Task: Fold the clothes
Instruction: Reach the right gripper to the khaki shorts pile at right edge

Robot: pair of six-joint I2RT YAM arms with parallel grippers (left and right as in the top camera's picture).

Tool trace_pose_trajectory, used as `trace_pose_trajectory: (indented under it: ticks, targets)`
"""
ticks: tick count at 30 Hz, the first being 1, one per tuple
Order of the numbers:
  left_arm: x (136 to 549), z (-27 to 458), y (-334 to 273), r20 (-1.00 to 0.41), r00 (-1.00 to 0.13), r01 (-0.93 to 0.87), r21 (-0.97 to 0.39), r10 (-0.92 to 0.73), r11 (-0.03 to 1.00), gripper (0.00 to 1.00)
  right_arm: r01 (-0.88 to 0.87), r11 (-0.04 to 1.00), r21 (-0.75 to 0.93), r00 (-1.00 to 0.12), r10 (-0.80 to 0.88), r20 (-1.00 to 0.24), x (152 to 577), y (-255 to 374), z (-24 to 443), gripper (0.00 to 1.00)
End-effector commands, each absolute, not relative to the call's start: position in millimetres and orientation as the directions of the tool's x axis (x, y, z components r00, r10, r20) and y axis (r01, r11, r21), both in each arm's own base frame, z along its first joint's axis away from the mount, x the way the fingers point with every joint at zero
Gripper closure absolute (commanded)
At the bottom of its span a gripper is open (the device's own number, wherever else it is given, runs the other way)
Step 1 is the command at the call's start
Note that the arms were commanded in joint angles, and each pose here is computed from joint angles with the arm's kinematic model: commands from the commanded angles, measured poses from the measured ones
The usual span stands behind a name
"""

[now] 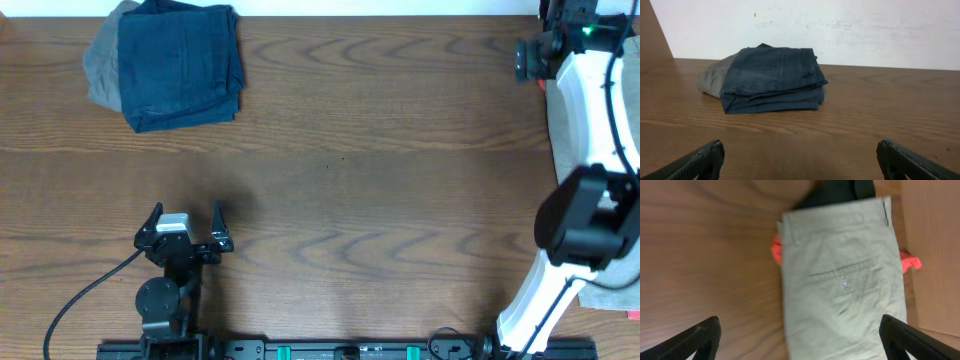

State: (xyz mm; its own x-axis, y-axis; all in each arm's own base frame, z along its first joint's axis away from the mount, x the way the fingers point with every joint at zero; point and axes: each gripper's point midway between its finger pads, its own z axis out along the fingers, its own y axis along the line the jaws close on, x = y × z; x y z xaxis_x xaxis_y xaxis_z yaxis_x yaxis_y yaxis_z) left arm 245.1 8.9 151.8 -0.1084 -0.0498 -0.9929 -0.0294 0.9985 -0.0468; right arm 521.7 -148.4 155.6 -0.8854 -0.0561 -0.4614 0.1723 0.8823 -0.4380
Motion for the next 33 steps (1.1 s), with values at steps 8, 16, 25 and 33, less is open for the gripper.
trace_pose_trajectory:
  ticks: [8,16,25,33]
  targets:
    - [244,136,8,-0.986,-0.158,-0.026,-0.044,-0.048,0.999,0.02,0.094,0.801,-0.591,-0.966,-0.070,-0.247,515,-210,69,0.03]
    - [244,136,8,-0.986,-0.158,-0.026,-0.044,-0.048,0.999,0.02,0.067,0.800,-0.596,-0.982,-0.053,-0.182,509,-229,26,0.03]
    - [244,136,8,-0.986,-0.158,-0.026,-0.044,-0.048,0.999,0.02,0.089,0.795,-0.600,-0.988,-0.008,-0.157,497,-252,7,0.23]
    - [244,136,8,-0.986,-0.158,-0.026,-0.045,-0.048,0.999,0.02,0.171,0.788,-0.591,-0.975,0.048,-0.218,500,-256,9,0.75]
